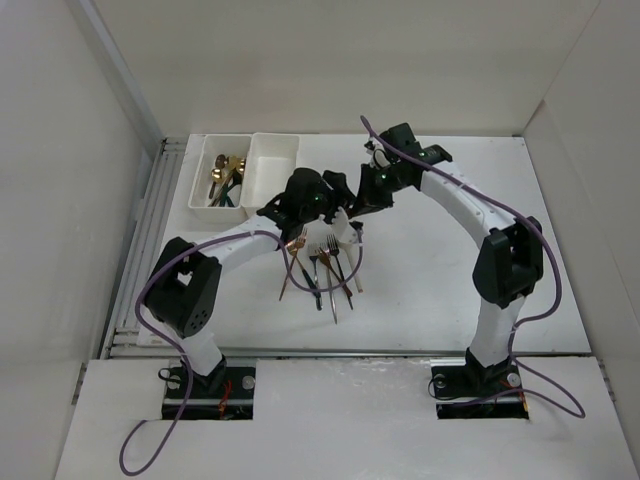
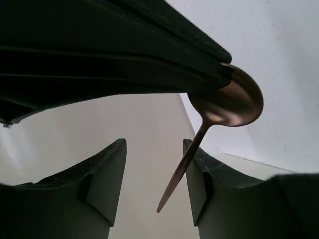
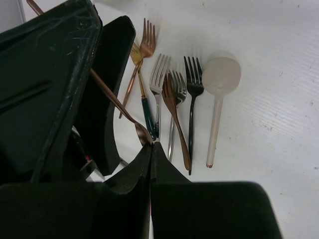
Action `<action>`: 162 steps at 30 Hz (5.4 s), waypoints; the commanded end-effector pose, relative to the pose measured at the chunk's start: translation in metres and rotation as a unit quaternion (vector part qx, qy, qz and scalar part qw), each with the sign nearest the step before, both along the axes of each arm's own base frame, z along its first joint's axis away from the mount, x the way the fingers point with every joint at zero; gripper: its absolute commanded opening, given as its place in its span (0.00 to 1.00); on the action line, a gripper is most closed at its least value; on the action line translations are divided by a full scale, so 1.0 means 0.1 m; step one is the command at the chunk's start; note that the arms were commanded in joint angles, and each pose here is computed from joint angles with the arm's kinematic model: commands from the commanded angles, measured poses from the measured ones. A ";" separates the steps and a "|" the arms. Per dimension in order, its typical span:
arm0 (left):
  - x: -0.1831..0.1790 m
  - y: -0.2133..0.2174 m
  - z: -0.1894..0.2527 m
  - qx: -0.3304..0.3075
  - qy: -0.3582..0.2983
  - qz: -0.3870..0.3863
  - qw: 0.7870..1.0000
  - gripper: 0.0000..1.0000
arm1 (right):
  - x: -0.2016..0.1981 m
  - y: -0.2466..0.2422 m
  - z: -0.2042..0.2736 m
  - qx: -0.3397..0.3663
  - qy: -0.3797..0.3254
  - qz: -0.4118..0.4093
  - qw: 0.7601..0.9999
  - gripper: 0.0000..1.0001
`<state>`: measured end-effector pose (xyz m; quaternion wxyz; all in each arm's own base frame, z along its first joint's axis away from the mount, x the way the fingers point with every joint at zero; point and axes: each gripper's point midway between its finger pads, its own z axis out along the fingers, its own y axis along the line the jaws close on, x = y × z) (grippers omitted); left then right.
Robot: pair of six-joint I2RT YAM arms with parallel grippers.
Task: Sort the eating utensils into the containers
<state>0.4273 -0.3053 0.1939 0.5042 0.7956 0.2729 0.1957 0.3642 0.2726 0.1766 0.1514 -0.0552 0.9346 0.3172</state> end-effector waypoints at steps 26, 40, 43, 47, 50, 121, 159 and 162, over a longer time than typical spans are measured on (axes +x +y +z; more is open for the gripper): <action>-0.13 0.34 0.43 -0.249 0.373 0.173 0.877 0.00 | 0.43 0.04 0.73 0.146 -0.060 -0.032 0.987 0.87; 0.72 2.04 0.19 -0.474 0.545 0.421 0.549 0.00 | 0.53 -0.44 0.61 0.097 -0.084 -0.159 0.979 1.00; 0.85 2.32 0.19 -0.497 0.506 0.456 0.538 0.00 | 0.51 -0.39 0.64 0.097 -0.090 -0.150 0.980 1.00; 1.08 2.87 -0.03 -0.529 0.437 0.546 0.480 0.00 | 0.45 -0.47 0.52 0.045 -0.086 -0.159 0.982 1.00; 1.15 3.19 -0.37 -0.510 0.396 0.618 0.448 0.22 | 0.42 -0.54 0.35 0.000 -0.083 -0.160 0.984 1.00; -0.41 0.23 1.01 -0.353 0.699 0.189 0.593 1.00 | 1.01 0.42 1.66 0.041 -0.289 -0.221 0.930 0.00; 1.34 3.41 -0.34 -0.437 0.184 0.726 0.498 0.74 | 0.33 0.15 -0.29 -0.147 -0.134 -0.089 0.976 1.00; 1.24 3.60 -0.13 -0.456 0.153 0.737 0.475 0.82 | 0.12 0.15 -0.53 -0.177 -0.119 -0.056 0.976 0.88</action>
